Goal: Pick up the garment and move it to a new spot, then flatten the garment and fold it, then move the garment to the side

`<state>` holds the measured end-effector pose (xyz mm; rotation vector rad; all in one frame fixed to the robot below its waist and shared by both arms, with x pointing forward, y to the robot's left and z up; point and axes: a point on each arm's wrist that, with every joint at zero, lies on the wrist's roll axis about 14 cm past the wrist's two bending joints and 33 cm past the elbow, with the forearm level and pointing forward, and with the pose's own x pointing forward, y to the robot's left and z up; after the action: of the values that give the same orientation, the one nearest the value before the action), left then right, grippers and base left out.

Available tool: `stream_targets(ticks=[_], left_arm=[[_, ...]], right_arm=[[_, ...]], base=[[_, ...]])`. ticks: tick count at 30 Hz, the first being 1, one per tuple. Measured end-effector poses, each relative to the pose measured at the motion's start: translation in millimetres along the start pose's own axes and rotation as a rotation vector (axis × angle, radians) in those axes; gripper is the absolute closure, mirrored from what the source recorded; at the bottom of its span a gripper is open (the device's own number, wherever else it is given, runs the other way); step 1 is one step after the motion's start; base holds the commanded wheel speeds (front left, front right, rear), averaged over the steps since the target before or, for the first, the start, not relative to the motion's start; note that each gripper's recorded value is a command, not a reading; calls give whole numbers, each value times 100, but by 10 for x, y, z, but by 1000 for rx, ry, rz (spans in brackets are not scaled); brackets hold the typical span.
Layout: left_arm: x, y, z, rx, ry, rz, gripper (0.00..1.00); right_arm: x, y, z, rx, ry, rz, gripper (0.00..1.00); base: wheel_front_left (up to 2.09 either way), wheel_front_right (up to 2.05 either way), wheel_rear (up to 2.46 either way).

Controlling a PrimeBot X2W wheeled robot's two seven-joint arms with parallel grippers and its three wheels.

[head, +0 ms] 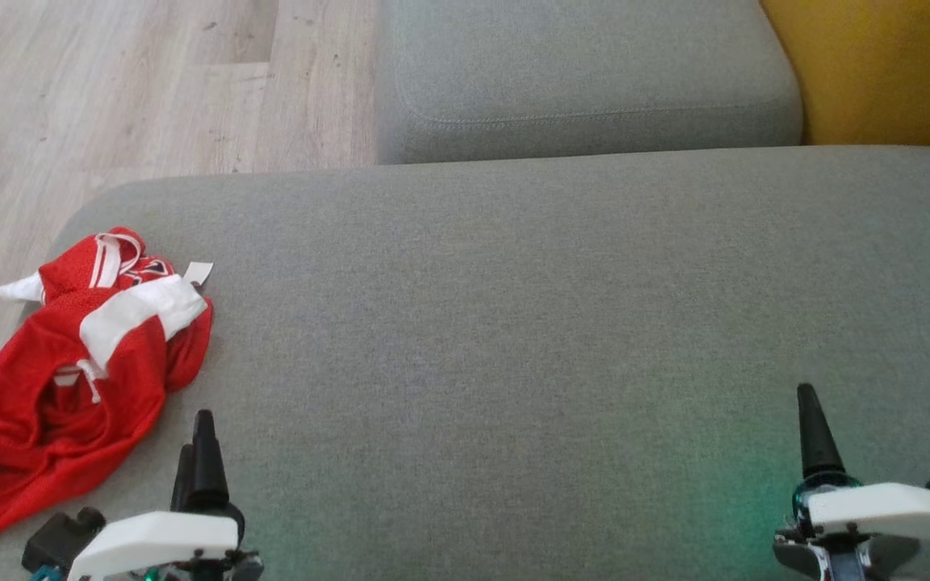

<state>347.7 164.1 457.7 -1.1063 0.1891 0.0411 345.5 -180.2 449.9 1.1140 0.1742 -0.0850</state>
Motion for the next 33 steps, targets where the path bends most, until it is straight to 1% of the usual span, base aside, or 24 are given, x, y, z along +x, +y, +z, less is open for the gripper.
stream_targets(ticks=[7,19,24,33], left_arm=[[-24,-44,-17,77,-7,-9,0],[-67,-30,21,218,-36,16,0],[-109,-15,8,271,-41,18,0],[-146,-38,-8,388,-52,6,0]], right_arm=[[-32,-21,-8,-79,-5,-4,0],[-98,33,-67,-242,0,23,0],[-125,23,-77,-290,-3,24,0],[-99,131,-107,-405,-5,64,0]], base=[[0,0,0],[0,0,0],[0,0,0],[0,0,0]])
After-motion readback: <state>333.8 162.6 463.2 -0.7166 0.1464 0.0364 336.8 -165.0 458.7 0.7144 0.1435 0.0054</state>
